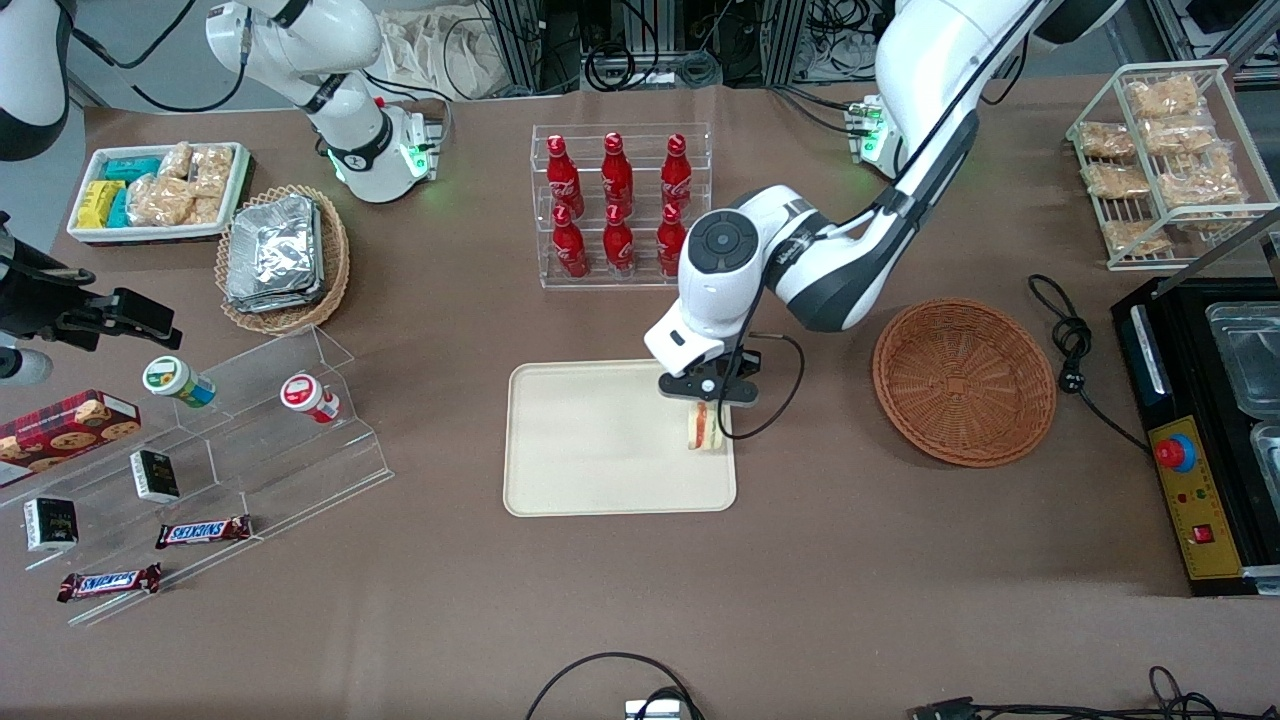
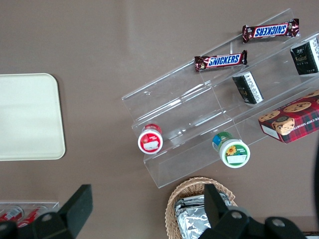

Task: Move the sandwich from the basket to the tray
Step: 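Lower the held sandwich onto the tray surface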

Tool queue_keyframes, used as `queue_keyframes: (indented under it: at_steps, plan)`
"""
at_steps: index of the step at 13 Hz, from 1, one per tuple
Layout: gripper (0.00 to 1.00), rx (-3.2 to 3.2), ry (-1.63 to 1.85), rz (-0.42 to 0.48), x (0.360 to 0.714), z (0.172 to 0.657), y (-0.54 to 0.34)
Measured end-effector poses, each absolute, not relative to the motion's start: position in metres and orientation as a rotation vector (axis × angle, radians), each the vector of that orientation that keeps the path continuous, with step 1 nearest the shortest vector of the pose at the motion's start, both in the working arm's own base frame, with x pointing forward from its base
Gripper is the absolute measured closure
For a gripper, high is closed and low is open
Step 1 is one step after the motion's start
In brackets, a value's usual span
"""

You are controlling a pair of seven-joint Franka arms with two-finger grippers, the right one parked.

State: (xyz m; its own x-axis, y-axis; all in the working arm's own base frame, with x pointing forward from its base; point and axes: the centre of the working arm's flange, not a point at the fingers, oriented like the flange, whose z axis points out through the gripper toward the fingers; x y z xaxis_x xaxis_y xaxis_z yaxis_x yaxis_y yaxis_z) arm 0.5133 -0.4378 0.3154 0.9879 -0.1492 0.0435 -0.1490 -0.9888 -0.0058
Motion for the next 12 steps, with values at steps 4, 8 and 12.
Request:
queue_keyframes:
  at_steps: [4,8,12]
  plan:
    - [0.78,-3.183,0.216,-0.062,0.513,0.282,-0.452]
    - [0.78,-3.164,0.24,-0.061,0.508,0.255,-0.467]
    - [0.78,-3.124,0.209,-0.085,0.507,0.235,-0.466]
